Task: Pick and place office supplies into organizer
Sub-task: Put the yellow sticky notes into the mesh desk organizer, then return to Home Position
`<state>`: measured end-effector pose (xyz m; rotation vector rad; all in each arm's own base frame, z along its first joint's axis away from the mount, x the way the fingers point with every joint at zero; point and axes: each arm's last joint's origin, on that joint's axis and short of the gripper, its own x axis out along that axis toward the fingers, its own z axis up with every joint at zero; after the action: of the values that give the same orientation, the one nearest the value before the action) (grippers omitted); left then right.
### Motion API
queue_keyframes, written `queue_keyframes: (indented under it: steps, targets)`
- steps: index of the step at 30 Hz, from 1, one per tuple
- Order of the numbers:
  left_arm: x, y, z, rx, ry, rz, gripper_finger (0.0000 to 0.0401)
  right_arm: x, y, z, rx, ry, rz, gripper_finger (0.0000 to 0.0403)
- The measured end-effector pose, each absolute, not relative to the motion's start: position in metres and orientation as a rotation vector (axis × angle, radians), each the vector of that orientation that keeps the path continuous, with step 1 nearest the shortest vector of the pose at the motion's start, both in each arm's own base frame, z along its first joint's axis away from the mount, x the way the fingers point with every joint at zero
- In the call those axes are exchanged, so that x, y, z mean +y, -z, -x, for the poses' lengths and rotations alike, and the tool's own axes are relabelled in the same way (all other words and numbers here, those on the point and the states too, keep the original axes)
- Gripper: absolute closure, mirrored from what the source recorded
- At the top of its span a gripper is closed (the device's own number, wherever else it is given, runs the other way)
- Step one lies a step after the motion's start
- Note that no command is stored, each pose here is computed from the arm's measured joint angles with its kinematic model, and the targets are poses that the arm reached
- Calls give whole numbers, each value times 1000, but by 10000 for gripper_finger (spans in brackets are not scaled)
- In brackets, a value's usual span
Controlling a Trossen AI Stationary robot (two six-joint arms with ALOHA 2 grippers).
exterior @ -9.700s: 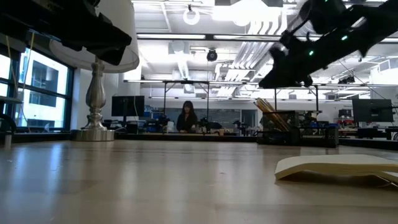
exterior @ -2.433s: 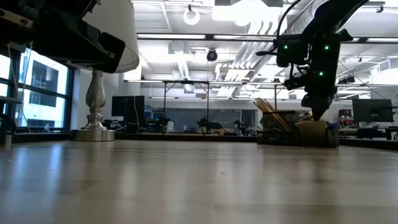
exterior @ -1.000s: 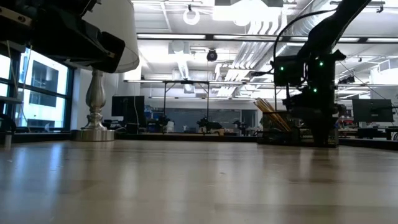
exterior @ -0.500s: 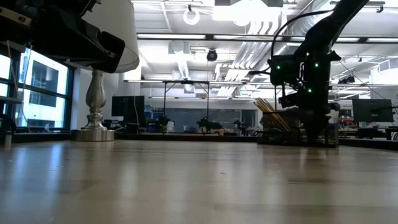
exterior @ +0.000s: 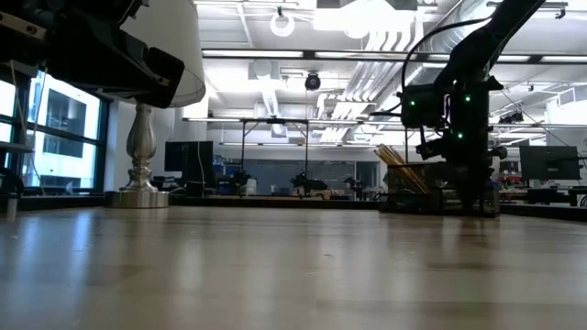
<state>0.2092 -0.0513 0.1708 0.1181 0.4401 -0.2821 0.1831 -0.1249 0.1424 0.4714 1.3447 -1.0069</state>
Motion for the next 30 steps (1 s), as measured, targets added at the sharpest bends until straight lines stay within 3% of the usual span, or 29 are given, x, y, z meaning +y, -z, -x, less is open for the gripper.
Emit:
queue_keyframes:
  steps: [5,18,25,30]
  targets:
    - [-51,-171,-209,439,282,-118,396,-125,-143,-181,1354,1051,-448,402]
    - [-51,-171,-209,440,281,-118,396,-110,-149,-190,1305,921,-546,402]
    - [-51,-172,-210,426,262,-114,396,-95,-194,-198,1085,947,-454,402]
    - [-51,-179,-212,355,248,-87,396,-76,-221,-208,847,838,-407,398]
